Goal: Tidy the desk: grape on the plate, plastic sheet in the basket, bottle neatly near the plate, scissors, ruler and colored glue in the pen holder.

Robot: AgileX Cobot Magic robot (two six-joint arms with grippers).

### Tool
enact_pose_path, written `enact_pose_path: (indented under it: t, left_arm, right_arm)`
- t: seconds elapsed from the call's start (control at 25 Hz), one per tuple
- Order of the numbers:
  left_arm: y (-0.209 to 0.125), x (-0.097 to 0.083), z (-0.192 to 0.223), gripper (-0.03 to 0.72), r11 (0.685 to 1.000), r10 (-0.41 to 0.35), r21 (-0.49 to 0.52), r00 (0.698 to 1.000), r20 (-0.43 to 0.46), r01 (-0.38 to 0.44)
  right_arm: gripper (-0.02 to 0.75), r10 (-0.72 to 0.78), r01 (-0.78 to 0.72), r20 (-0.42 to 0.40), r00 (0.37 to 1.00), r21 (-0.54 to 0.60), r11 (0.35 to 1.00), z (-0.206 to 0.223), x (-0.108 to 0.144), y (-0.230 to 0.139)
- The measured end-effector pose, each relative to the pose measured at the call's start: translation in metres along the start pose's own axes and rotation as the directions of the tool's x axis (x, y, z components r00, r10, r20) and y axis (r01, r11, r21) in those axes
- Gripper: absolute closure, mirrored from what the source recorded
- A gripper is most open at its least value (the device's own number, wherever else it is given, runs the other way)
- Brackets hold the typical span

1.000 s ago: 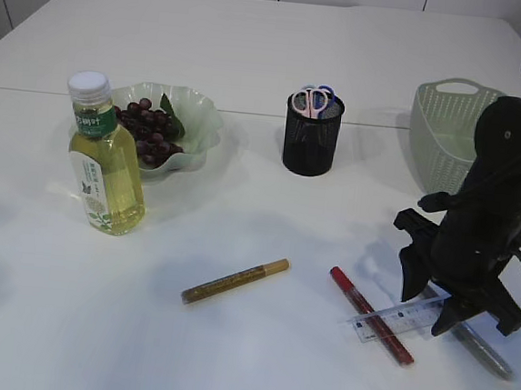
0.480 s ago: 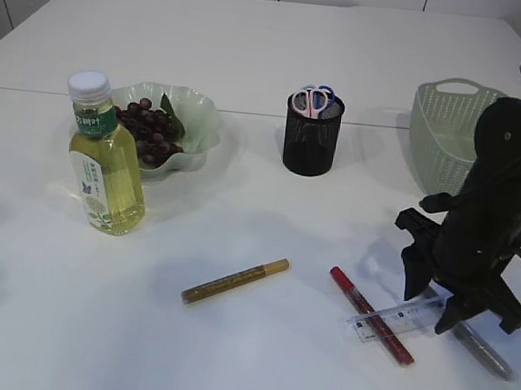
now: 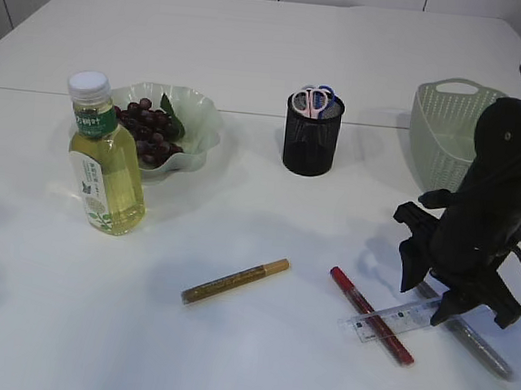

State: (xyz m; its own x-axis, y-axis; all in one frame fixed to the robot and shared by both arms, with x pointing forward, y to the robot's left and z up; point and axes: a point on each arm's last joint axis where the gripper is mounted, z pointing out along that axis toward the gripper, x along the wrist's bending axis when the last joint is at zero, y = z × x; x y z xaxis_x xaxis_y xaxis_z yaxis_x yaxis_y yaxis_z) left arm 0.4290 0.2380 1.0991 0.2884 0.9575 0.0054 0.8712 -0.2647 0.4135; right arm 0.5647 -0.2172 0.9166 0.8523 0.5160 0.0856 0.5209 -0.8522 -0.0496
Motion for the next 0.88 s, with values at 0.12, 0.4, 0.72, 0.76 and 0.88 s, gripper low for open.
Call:
enact_pose_path:
  t: [0.12, 0.4, 0.72, 0.76, 0.88]
  left_arm:
    - [0.0000, 0.0000, 0.0000, 0.254, 1.000, 0.000, 0.000, 1.000, 0.000, 0.000]
    - [0.0000, 0.0000, 0.0000, 0.254, 1.000, 0.000, 0.000, 1.000, 0.000, 0.000]
    - [-0.0001, 0.0000, 0.0000, 0.253, 1.000, 0.000, 0.002, 1.000, 0.000, 0.000]
    - [-0.0001, 0.0000, 0.0000, 0.254, 1.000, 0.000, 0.002, 1.000, 0.000, 0.000]
    - [-0.0001, 0.0000, 0.0000, 0.254, 1.000, 0.000, 0.002, 1.000, 0.000, 0.000]
  right_arm:
    - [0.312, 0.002, -0.002, -0.001, 1.000, 0.002, 1.000, 0.0000, 0.0001, -0.0001]
    - [0.248, 0.011, -0.011, -0.004, 1.000, 0.010, 1.000, 0.0000, 0.0004, -0.0009]
    - [0.246, 0.012, -0.012, -0.005, 1.000, 0.012, 1.000, 0.0000, 0.0005, -0.0010]
    - [0.246, 0.012, -0.012, -0.005, 1.000, 0.012, 1.000, 0.0000, 0.0005, -0.0010]
    - [0.246, 0.016, -0.016, 0.002, 1.000, 0.017, 1.000, 0.0028, 0.0005, -0.0012]
